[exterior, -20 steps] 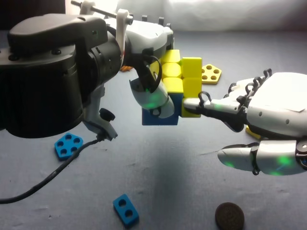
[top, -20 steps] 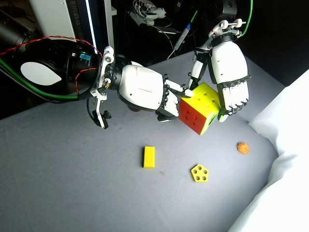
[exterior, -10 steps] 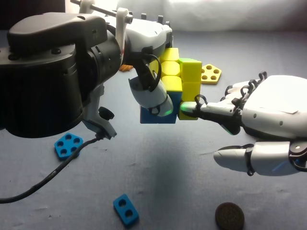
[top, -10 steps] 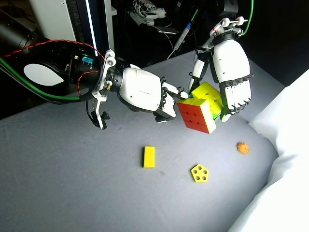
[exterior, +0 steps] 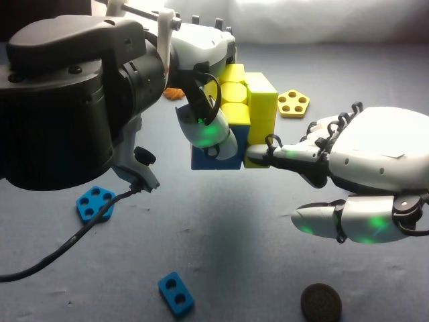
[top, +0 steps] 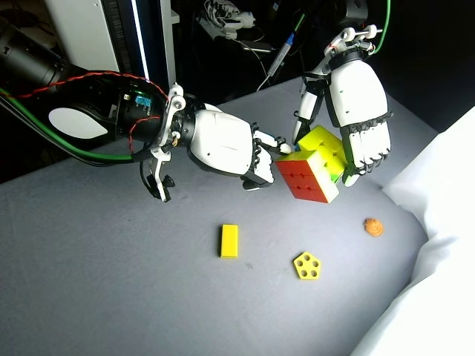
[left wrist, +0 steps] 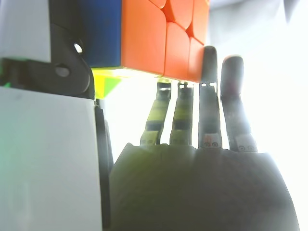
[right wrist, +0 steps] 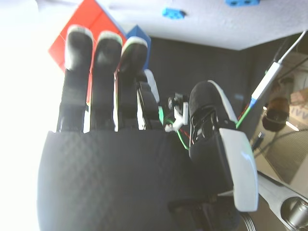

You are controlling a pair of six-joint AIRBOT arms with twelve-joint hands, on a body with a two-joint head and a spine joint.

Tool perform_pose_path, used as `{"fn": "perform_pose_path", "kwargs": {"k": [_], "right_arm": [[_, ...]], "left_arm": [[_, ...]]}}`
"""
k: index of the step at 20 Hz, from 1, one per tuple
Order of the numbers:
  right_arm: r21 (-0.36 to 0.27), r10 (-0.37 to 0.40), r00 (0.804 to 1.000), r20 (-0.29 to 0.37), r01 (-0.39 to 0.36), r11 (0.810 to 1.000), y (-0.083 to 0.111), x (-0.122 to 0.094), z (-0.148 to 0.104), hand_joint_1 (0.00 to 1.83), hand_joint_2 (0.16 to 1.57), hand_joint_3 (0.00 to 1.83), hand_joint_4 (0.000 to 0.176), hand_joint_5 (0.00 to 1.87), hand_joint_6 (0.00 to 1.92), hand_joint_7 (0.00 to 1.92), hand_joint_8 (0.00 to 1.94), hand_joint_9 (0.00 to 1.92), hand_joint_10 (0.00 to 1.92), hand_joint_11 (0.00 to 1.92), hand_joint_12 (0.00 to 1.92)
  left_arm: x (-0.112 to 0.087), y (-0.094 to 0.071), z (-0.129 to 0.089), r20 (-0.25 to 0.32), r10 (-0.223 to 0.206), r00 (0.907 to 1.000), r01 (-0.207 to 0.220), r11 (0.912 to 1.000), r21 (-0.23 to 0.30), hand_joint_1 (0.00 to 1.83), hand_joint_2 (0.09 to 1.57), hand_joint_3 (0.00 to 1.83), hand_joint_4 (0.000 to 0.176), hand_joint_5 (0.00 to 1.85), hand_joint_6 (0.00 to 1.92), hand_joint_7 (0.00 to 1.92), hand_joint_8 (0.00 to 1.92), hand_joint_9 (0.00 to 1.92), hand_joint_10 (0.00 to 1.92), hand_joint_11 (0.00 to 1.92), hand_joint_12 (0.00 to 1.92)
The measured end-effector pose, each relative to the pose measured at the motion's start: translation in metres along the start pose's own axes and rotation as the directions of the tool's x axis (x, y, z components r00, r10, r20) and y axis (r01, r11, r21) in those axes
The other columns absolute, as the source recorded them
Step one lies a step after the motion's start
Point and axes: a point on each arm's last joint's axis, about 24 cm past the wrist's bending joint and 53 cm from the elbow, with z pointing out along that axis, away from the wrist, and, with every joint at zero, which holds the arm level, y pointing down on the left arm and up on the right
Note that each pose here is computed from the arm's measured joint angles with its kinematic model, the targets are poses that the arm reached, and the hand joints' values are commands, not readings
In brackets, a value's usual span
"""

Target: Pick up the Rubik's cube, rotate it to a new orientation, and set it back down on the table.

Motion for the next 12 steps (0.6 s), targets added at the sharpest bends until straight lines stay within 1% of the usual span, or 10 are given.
{"fn": "perform_pose_path", "kwargs": {"k": [1, 2, 4, 6, 8, 9, 10, 11, 12], "right_arm": [[0.0, 0.002, 1.0, -0.002, -0.002, 1.0, -0.0001, 0.0009, 0.0005, 0.0, 1.37, 0.0, 0.0, 0.12, 0.01, 0.46, 1.79, 0.5, 1.92, 0.38, 1.92], [0.0, 0.004, 1.0, -0.004, -0.004, 1.0, 0.0003, 0.0018, 0.001, 0.0, 1.37, 0.0, 0.0, 0.11, 0.0, 0.46, 1.79, 0.5, 1.92, 0.38, 1.92], [0.001, 0.004, 1.0, -0.006, -0.004, 1.0, -0.0004, 0.0026, 0.002, 0.0, 1.37, 0.0, 0.0, 0.09, 0.0, 0.46, 1.79, 0.51, 1.92, 0.39, 1.92], [0.003, 0.005, 1.0, -0.008, -0.005, 1.0, -0.0014, 0.0032, 0.0024, 0.0, 1.37, 0.0, 0.0, 0.09, 0.0, 0.46, 1.79, 0.51, 1.92, 0.39, 1.92], [0.012, 0.009, 1.0, -0.007, -0.009, 1.0, -0.0036, 0.003, 0.0028, 0.0, 1.37, 0.0, 0.0, 0.08, 0.0, 0.46, 1.79, 0.52, 1.92, 0.39, 1.92], [0.012, 0.009, 1.0, -0.007, -0.009, 1.0, -0.0038, 0.0031, 0.0028, 0.0, 1.38, 0.0, 0.0, 0.1, 0.01, 0.47, 1.8, 0.52, 1.92, 0.39, 1.92], [0.012, 0.01, 1.0, -0.007, -0.01, 1.0, -0.0037, 0.0033, 0.0033, 0.0, 1.38, 0.0, 0.0, 0.09, 0.0, 0.46, 1.81, 0.51, 1.92, 0.38, 1.92], [0.013, 0.011, 1.0, -0.006, -0.011, 1.0, -0.0048, 0.0031, 0.0042, 0.0, 1.37, 0.0, 0.0, 0.1, 0.01, 0.47, 1.81, 0.51, 1.92, 0.39, 1.92], [0.014, 0.01, 1.0, -0.005, -0.01, 1.0, -0.006, 0.0029, 0.0051, 0.0, 1.38, 0.0, 0.0, 0.1, 0.01, 0.46, 1.8, 0.5, 1.92, 0.38, 1.92]], "left_arm": [[0.0, 0.0001, 0.0, 0.0, 0.0, 1.0, 0.0, 1.0, 0.0, 0.99, 1.37, 0.0, 0.0, 0.53, 1.66, 0.27, 1.68, 0.25, 1.68, 0.13, 1.82], [0.0, 0.0001, 0.0, 0.0, 0.0, 1.0, 0.0, 1.0, 0.0, 0.96, 1.37, 0.0, 0.0, 0.53, 1.66, 0.2, 1.68, 0.24, 1.69, 0.11, 1.82], [0.0, 0.0, 0.0, 0.0, 0.0, 1.0, 0.0, 1.0, 0.0, 1.01, 1.33, 0.0, 0.0, 0.58, 1.59, 0.21, 1.66, 0.24, 1.68, 0.1, 1.83], [-0.0002, -0.0001, 0.0, 0.001, 0.001, 1.0, -0.001, 1.0, 0.0, 1.02, 1.32, 0.0, 0.0, 0.6, 1.56, 0.24, 1.65, 0.25, 1.67, 0.12, 1.82], [-0.0003, 0.0, 0.0, 0.001, 0.001, 1.0, -0.001, 1.0, 0.0, 1.01, 1.33, 0.0, 0.0, 0.58, 1.59, 0.22, 1.66, 0.25, 1.68, 0.12, 1.82], [-0.0003, 0.0, 0.0, 0.001, 0.001, 1.0, -0.001, 1.0, 0.0, 1.03, 1.38, 0.0, 0.0, 0.52, 1.67, 0.45, 1.73, 0.26, 1.69, 0.12, 1.84], [-0.0007, -0.0003, -0.0001, 0.002, 0.0, 1.0, 0.0, 1.0, 0.0, 1.0, 1.35, 0.0, 0.0, 0.56, 1.62, 0.27, 1.68, 0.26, 1.68, 0.12, 1.82], [-0.0008, -0.0002, -0.0001, 0.002, 0.001, 1.0, -0.001, 1.0, 0.0, 0.98, 1.35, 0.0, 0.0, 0.55, 1.63, 0.22, 1.66, 0.25, 1.67, 0.11, 1.81], [-0.0014, 0.0005, 0.0003, 0.003, 0.0, 1.0, 0.0, 1.0, -0.002, 1.01, 1.39, 0.0, 0.004, 0.49, 1.72, 0.44, 1.73, 0.25, 1.69, 0.12, 1.82]]}}
